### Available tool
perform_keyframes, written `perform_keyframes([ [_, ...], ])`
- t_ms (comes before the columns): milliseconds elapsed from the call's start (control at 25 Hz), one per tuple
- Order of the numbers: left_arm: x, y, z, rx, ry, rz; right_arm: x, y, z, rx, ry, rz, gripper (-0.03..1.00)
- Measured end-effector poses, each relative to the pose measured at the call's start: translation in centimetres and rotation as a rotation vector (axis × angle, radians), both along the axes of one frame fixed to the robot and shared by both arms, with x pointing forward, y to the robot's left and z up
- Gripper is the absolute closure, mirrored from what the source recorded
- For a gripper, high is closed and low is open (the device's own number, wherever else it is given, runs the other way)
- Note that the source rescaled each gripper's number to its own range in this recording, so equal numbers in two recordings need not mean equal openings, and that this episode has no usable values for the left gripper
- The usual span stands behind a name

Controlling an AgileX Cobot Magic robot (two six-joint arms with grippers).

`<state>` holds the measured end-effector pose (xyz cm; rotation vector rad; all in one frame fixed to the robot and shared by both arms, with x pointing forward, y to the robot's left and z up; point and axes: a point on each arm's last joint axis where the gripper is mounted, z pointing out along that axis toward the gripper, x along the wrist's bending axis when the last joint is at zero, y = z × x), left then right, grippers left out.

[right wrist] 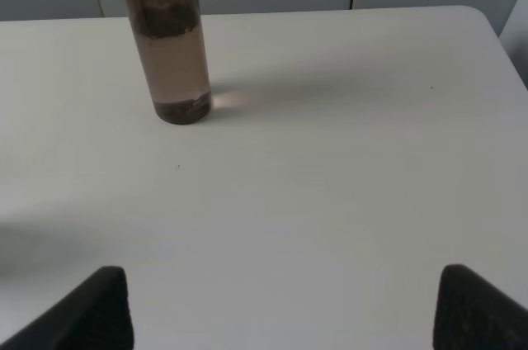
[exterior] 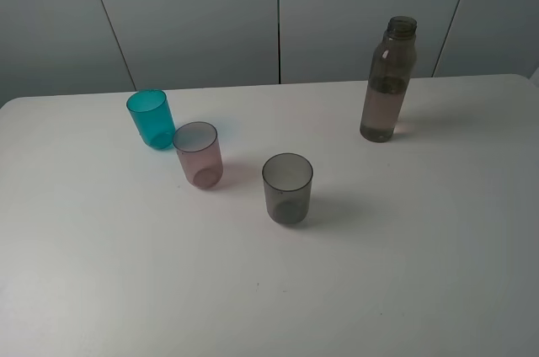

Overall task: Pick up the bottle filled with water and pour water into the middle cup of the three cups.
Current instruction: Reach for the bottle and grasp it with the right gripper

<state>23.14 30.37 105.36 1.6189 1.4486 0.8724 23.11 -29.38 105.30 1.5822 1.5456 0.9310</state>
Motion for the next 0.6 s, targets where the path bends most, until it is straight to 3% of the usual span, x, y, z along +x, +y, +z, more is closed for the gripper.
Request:
perform_keyframes([
  [600, 0.0, 0.0, 0.0, 0.0, 0.0, 0.0, 0.0, 0.0, 0.0, 0.0, 0.0, 0.0, 0.58],
])
